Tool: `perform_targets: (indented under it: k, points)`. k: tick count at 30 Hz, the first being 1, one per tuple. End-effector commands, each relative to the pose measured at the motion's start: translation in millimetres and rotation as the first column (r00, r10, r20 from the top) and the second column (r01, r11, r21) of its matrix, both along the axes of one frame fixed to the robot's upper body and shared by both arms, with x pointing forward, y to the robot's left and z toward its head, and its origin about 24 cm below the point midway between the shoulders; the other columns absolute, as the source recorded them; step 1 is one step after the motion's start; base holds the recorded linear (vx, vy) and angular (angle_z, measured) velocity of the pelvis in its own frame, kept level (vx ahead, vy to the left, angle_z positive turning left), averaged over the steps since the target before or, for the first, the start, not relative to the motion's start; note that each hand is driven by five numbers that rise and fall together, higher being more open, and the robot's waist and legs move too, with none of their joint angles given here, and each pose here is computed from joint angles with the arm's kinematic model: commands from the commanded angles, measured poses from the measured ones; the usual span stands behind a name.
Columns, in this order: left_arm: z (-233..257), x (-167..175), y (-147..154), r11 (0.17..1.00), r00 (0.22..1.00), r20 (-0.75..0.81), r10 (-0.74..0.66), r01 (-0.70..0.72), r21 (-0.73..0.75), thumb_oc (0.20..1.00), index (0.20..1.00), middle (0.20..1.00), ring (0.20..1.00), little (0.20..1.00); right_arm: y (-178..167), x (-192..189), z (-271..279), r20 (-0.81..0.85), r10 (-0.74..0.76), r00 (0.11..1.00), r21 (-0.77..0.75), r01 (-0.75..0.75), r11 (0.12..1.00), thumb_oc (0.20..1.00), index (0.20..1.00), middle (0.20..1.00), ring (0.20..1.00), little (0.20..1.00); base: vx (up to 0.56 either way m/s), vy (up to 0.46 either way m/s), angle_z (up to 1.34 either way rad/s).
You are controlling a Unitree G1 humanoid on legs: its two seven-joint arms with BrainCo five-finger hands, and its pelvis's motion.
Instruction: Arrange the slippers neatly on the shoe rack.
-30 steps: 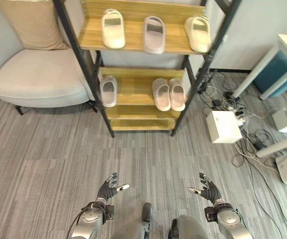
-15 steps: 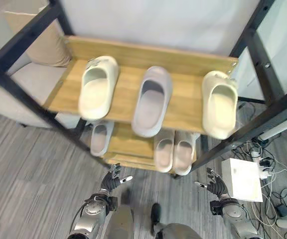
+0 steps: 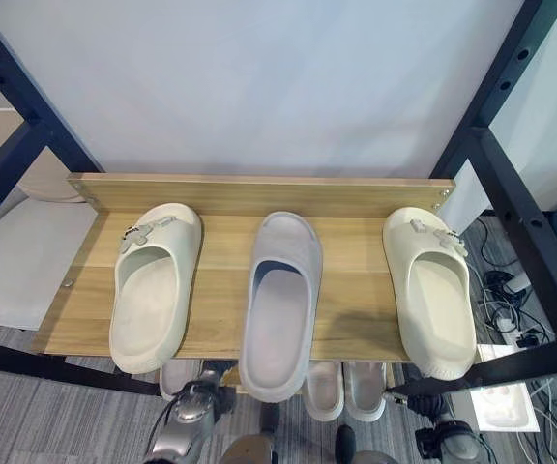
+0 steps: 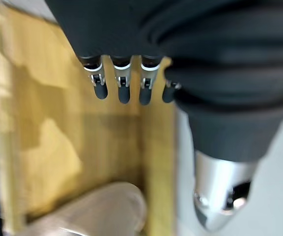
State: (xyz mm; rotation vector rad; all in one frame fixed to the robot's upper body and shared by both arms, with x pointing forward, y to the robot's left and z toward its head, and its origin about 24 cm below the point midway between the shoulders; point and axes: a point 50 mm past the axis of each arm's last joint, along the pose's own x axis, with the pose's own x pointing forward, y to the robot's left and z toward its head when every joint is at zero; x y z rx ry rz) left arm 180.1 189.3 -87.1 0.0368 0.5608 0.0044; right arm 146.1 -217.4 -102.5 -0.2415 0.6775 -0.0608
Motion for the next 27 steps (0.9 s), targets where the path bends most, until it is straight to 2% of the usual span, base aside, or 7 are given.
perform_targets:
  k: [1, 9, 15, 22, 27]
  points:
    - [13.6, 20.9, -0.3, 0.998, 0.994, 0.09, -0.053, 0.05, 0.037, 1.0, 1.0, 1.0, 1.0, 1.0, 8.6, 29.8, 17.7, 0.133, 0.026, 0.991, 0.017, -0.028, 0.999, 1.0, 1.0, 1.0, 1.0, 1.0, 0.02, -0.007, -0.06]
    - [13.2, 17.1, -0.3, 0.997, 0.994, 0.086, -0.069, 0.066, 0.04, 1.0, 1.0, 1.0, 1.0, 1.0, 7.2, 34.1, 24.7, 0.161, 0.077, 0.984, -0.022, -0.075, 0.997, 1.0, 1.0, 1.0, 1.0, 1.0, -0.02, -0.065, 0.02]
    - [30.6, 41.6, -12.4, 0.997, 0.979, 0.187, -0.076, 0.076, 0.012, 1.0, 1.0, 1.0, 1.0, 1.0, -2.0, 45.8, 34.5, 0.206, 0.079, 0.975, -0.08, -0.063, 0.995, 1.0, 1.0, 1.0, 1.0, 1.0, -0.22, -0.025, 0.56]
    - [34.9, 44.1, -31.5, 0.984, 0.961, 0.21, -0.177, 0.176, 0.022, 1.0, 1.0, 1.0, 1.0, 1.0, -12.0, 43.6, 31.3, 0.17, 0.073, 0.983, -0.102, -0.056, 0.993, 1.0, 1.0, 1.0, 1.0, 1.0, -0.15, 0.268, 0.44]
    - [30.5, 42.1, -29.3, 0.981, 0.962, 0.194, -0.194, 0.185, 0.059, 1.0, 1.0, 1.0, 1.0, 1.0, 7.5, 45.7, 26.8, 0.162, 0.089, 0.983, -0.055, -0.081, 0.995, 1.0, 1.0, 1.0, 1.0, 1.0, -0.21, 0.365, 0.21]
